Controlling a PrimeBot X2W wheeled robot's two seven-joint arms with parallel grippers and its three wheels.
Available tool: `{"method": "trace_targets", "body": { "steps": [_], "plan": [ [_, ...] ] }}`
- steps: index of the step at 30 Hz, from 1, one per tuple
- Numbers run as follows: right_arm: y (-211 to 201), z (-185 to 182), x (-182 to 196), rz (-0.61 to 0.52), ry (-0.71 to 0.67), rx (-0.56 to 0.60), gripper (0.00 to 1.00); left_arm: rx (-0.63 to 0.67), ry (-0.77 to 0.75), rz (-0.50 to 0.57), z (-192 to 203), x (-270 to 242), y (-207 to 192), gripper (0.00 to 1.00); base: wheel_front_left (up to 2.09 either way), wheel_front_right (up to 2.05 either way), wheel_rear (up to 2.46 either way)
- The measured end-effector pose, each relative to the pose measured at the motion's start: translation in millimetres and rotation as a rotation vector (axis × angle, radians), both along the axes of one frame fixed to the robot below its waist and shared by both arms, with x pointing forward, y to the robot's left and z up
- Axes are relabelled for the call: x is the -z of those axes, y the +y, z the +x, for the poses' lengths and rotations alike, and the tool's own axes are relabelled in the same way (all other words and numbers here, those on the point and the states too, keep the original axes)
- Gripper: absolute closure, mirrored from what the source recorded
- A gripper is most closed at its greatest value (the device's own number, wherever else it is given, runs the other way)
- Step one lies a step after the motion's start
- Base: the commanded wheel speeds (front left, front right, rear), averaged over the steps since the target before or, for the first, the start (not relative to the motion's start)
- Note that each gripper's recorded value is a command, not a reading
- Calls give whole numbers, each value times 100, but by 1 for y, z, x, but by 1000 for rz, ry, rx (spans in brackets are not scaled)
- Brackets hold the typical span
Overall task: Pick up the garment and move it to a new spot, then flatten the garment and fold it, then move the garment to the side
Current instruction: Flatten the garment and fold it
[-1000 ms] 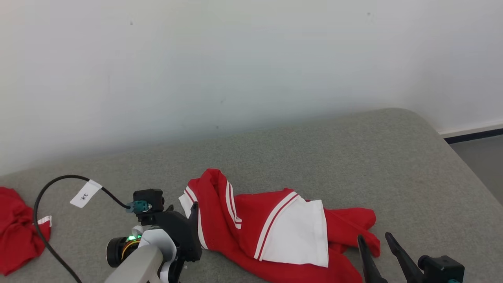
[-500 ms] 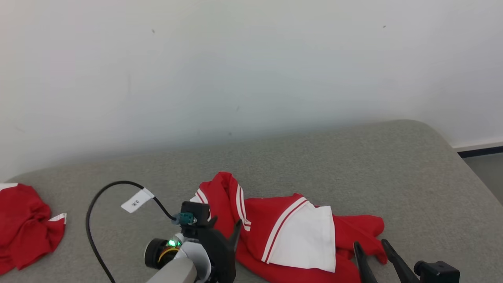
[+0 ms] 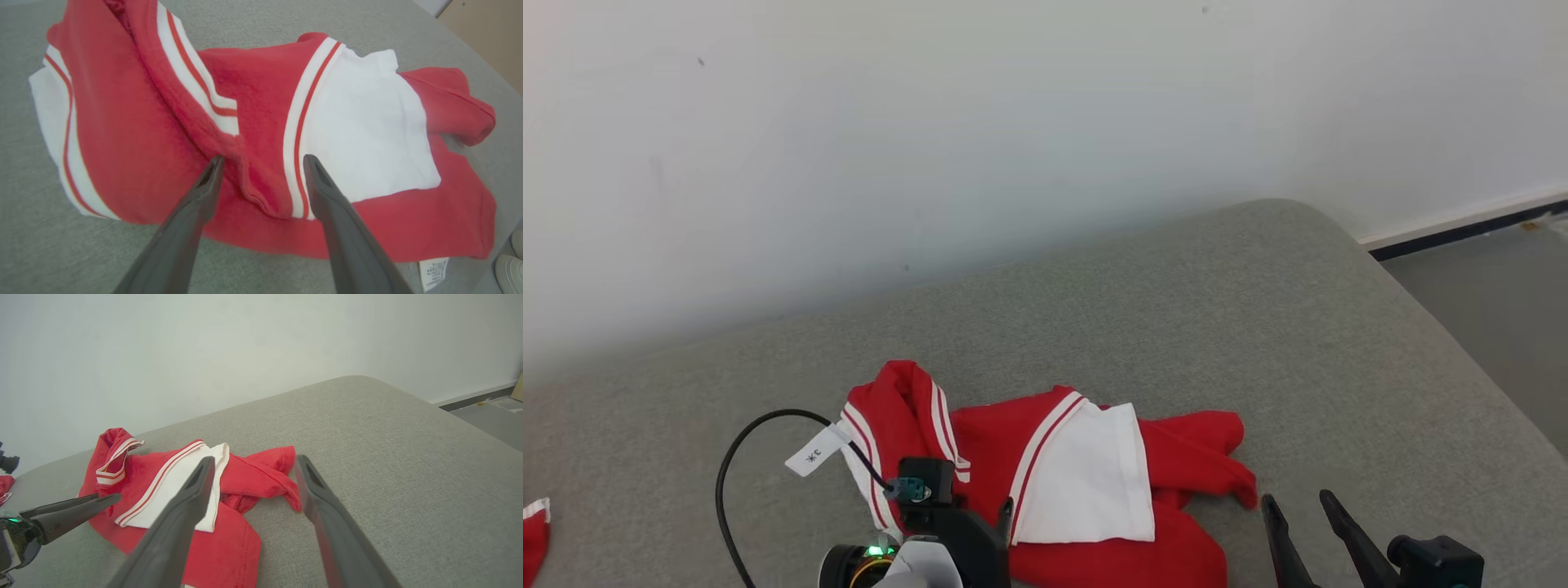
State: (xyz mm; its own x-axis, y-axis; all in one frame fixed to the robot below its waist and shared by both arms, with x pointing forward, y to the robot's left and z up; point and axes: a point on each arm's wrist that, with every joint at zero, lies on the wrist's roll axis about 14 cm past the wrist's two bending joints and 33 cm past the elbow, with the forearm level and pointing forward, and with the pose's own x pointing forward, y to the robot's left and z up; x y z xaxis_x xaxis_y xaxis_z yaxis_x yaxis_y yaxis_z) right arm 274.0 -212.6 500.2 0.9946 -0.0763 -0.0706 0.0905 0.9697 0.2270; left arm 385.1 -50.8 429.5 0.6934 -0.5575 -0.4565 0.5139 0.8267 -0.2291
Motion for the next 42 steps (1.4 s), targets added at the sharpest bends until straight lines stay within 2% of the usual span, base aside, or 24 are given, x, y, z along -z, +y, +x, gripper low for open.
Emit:
{"method": "trace_targets", "body": {
  "steps": [3, 4, 6, 7, 17, 24, 27, 28, 29, 34, 38, 42],
  "plan": [
    [-7, -4, 3, 1, 11, 27, 0, 15, 7, 16, 0, 6, -6, 0, 0, 0, 0],
    [-9, -5, 4, 1, 14, 33, 0, 19, 11, 20, -1, 8, -7, 6, 0, 0, 0],
    [-11, -5, 5, 2, 18, 43, 0, 27, 17, 26, -1, 11, -9, 79, 0, 0, 0],
    [-12, -6, 5, 3, 19, 45, 0, 29, 16, 27, -1, 12, -9, 100, 0, 0, 0],
    [-3, 2, 4, 12, 9, 13, 0, -11, -65, -8, 18, -13, -5, 100, 0, 0, 0],
    [0, 4, 4, 18, -1, 2, 0, 40, -220, -127, 35, -78, -33, 100, 0, 0, 0],
    [2, 4, 4, 21, -3, -2, 0, 60, -268, -146, 40, -101, -43, 100, 0, 0, 0],
    [2, 4, 4, 21, -4, -3, 0, 57, -256, -137, 40, -100, -43, 87, 0, 0, 0],
    [2, 4, 3, 21, -6, -3, 0, 59, -262, -128, 39, -99, -44, 2, 0, 0, 0],
    [-1, 3, 3, 25, -12, 5, 0, 60, -228, -84, 30, -74, -33, 0, 0, 0, 0],
    [-5, 3, 5, 24, -7, 16, 0, 7, -171, -49, 23, -43, -2, 0, 0, 0, 0],
    [-4, 7, 4, 20, -13, 5, 0, -59, -204, -95, 21, -40, 25, 0, 0, 0, 0]
  ]
}}
